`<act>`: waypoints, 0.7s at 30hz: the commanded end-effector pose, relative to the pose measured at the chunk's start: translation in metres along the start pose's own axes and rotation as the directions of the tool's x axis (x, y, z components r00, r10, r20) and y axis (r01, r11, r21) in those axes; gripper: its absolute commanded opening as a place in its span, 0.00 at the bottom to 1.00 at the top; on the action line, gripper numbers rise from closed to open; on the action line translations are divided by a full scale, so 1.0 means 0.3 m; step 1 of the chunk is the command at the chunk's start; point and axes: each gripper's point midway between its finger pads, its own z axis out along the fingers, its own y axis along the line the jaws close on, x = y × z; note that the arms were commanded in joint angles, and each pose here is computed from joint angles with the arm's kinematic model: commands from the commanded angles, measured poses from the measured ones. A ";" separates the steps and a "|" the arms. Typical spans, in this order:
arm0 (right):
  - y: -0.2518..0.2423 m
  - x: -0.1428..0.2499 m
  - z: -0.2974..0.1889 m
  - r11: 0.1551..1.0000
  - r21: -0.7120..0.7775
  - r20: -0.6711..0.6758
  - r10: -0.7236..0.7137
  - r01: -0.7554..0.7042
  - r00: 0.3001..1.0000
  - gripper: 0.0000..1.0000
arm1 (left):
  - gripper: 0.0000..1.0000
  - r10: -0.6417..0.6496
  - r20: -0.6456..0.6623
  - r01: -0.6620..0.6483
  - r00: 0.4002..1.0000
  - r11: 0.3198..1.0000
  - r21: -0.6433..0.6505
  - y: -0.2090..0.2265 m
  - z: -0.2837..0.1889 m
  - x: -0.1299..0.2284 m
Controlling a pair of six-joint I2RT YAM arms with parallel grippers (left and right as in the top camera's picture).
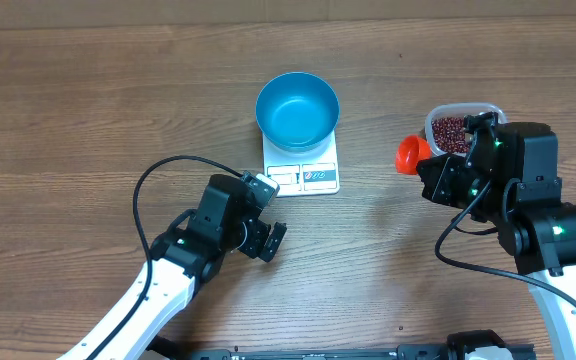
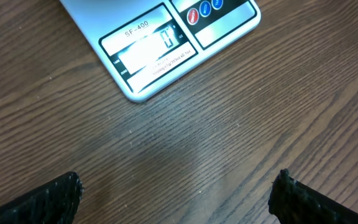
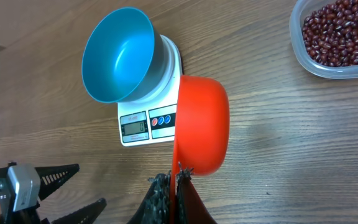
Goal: Scoop item into bowl and weigh 150g on scale
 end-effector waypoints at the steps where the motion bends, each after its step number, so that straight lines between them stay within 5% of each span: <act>1: 0.007 -0.032 -0.020 1.000 0.001 0.036 0.002 -0.002 0.999 0.04 | 1.00 0.009 -0.024 -0.009 1.000 1.000 -0.006 0.009 0.015 0.023; 21: 0.007 -0.032 -0.020 1.000 0.001 0.036 0.002 -0.002 0.999 0.04 | 1.00 0.008 0.030 -0.008 1.000 1.000 -0.008 0.010 0.013 -0.026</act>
